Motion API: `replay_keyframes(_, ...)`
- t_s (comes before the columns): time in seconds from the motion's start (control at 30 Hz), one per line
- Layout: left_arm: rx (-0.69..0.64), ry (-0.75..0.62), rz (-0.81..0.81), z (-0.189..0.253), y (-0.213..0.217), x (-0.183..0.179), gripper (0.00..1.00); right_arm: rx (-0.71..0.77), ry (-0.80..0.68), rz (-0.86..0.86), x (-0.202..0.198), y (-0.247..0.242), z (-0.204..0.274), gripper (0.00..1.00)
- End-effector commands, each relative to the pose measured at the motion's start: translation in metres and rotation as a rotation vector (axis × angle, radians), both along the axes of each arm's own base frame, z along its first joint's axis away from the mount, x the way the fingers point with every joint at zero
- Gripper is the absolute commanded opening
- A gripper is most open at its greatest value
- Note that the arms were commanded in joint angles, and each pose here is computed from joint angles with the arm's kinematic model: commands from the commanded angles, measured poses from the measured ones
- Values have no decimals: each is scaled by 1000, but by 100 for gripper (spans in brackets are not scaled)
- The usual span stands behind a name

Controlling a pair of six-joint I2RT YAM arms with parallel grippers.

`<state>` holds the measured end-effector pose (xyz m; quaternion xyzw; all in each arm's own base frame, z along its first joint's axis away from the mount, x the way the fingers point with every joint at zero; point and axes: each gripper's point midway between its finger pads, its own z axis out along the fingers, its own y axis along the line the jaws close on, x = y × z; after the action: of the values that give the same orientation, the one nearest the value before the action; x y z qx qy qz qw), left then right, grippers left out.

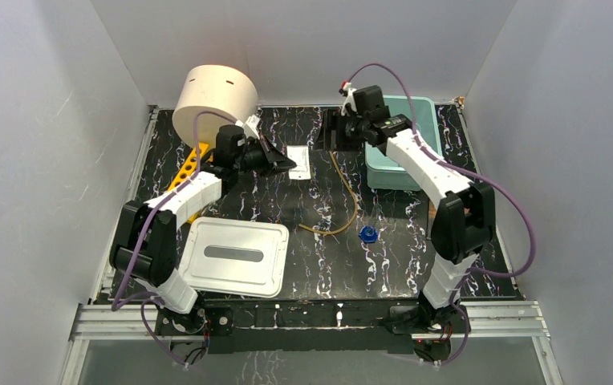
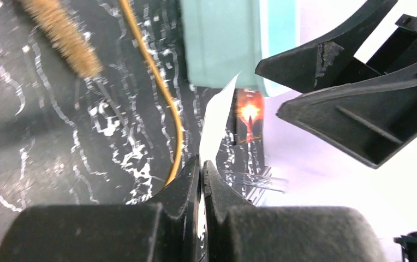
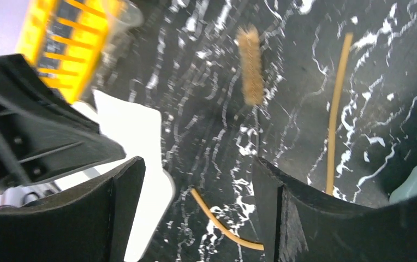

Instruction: Organize the chemistry lab equipment

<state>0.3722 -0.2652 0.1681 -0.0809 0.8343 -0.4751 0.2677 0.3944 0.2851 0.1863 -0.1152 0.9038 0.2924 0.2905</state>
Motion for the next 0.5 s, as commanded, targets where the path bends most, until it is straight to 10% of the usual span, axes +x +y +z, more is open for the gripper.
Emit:
replay_keyframes(0.0,-100,-176,-120,71,-13,-4,0,231,-92,42,2,10,74,81)
replay_keyframes(0.17,-253,-233,-132,126,-21,-5,0,373,-106,187,-21,24,107,81)
replay_keyframes(0.47,-371,-254,-140,151,-24,-10,0,514,-90,174,-31,15,123,52)
